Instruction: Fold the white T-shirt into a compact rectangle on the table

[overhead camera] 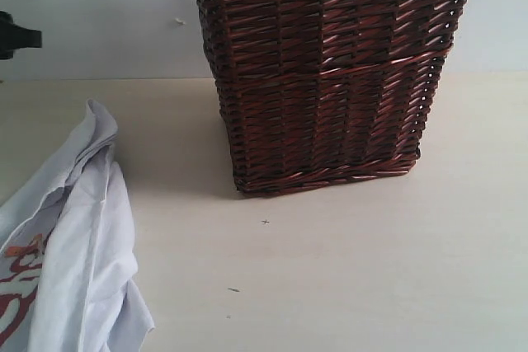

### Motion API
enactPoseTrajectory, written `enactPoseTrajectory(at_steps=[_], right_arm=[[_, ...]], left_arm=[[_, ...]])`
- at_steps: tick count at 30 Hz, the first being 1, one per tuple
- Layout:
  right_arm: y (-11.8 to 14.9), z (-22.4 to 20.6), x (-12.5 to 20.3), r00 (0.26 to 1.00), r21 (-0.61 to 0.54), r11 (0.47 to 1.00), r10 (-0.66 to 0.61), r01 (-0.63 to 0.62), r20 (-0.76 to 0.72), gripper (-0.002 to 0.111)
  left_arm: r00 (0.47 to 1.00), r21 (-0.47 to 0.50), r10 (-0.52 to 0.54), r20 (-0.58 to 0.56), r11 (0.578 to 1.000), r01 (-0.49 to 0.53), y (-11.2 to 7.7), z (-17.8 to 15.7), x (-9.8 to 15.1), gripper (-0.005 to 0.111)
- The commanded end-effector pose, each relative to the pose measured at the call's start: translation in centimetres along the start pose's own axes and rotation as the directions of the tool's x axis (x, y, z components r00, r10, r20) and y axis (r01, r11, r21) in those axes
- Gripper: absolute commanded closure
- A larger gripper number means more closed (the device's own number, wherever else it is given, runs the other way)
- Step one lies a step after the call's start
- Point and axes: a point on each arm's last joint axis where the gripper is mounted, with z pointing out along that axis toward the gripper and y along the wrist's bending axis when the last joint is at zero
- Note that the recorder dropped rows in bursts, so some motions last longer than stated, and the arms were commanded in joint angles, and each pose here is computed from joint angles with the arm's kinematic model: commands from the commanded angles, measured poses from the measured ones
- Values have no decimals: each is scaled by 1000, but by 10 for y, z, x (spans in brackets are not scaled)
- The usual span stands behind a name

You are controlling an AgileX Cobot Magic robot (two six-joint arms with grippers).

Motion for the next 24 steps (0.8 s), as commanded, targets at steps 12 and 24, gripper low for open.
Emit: enactPoseTrajectory(at_steps=[12, 24], right_arm=[[0, 0, 0, 1000, 3, 1000, 4, -4, 9, 108], [0, 0, 0, 1000, 3, 1000, 4, -4, 9, 108]], left_arm=[[968, 250, -4, -250, 966, 68, -32, -31, 86, 60], [882, -314, 325, -342, 845, -433, -12, -49, 54, 61]])
